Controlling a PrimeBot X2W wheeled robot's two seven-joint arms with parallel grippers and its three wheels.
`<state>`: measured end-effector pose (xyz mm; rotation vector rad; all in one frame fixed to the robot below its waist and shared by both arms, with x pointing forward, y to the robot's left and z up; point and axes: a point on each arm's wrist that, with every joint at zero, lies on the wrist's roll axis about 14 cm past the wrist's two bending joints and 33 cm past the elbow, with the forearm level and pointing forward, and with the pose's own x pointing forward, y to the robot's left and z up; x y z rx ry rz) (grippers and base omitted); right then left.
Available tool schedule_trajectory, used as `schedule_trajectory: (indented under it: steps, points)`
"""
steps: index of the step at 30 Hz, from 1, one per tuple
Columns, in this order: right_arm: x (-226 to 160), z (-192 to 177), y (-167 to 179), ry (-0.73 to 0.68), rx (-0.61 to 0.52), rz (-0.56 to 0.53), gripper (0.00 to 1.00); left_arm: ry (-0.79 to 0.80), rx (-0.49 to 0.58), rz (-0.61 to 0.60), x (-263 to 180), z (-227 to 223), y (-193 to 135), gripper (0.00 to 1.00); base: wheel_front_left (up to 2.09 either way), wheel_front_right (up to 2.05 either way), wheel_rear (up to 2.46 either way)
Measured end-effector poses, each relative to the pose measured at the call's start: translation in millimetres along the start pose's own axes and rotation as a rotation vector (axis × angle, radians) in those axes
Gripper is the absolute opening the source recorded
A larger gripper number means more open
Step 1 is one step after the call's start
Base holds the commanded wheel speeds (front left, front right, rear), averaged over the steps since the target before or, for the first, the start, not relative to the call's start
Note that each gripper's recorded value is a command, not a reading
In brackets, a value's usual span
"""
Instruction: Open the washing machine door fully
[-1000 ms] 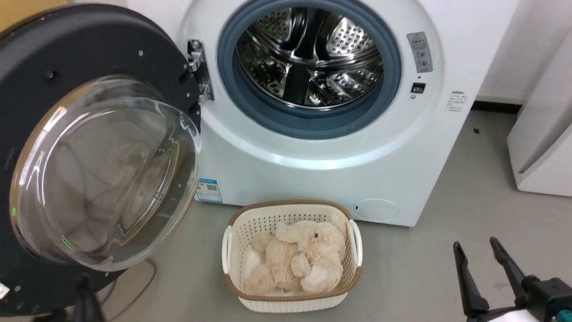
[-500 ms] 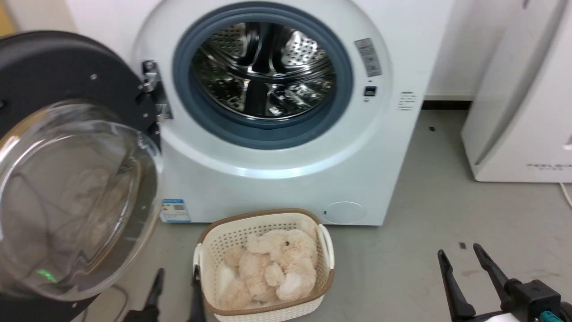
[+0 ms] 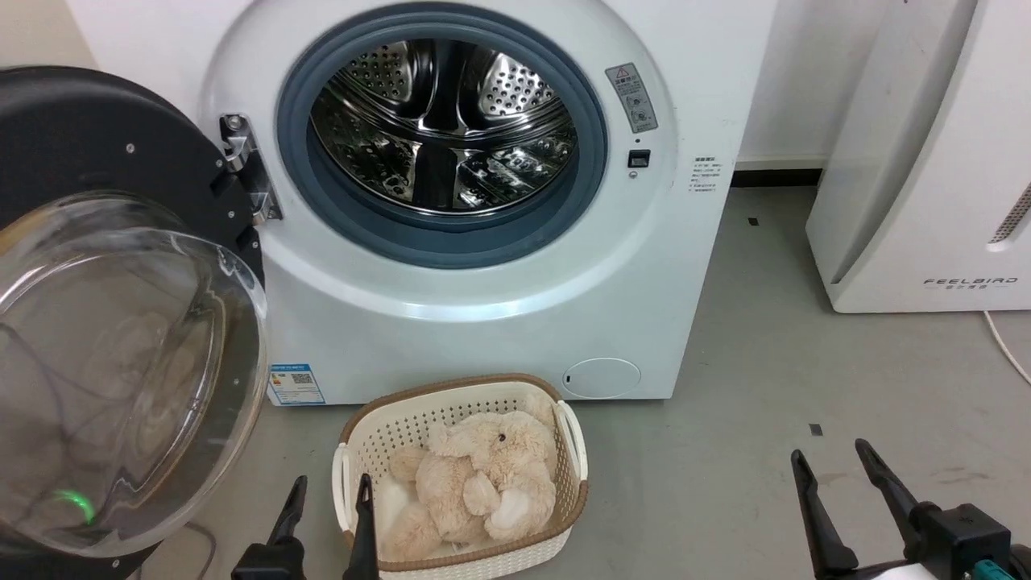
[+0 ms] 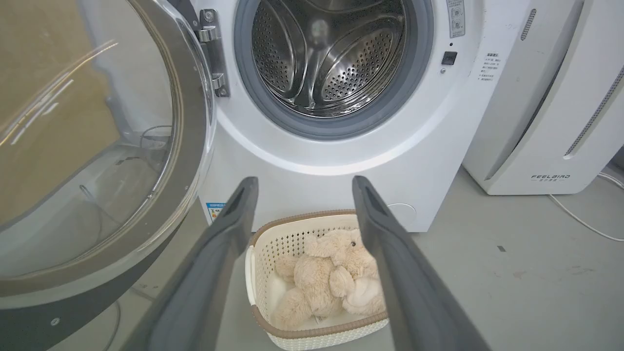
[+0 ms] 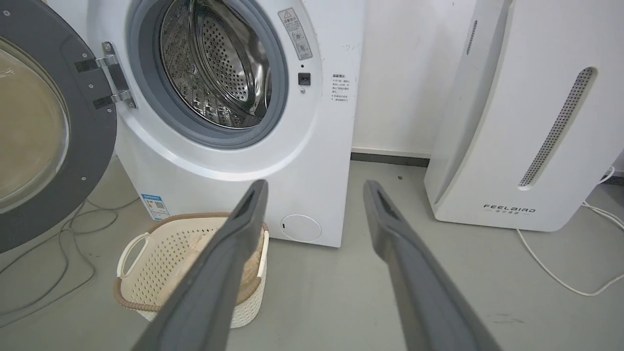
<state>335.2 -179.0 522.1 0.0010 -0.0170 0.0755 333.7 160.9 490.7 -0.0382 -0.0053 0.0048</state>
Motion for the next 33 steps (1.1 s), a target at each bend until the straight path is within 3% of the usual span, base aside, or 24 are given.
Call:
schedule_trajectory:
  steps: [10,11,33]
  points:
    - [6,0,11,-0.003,0.003,0.035,1.00,0.004,0.007,0.042,-3,0,14,1.00,0.00,0.00,0.00]
    - [7,0,11,-0.004,0.003,0.035,0.00,0.005,-0.001,0.043,-3,0,14,0.00,0.00,0.00,0.00]
    - [8,-3,11,0.011,0.003,0.037,0.00,0.026,0.002,0.042,-1,-2,15,0.00,0.00,0.00,0.00]
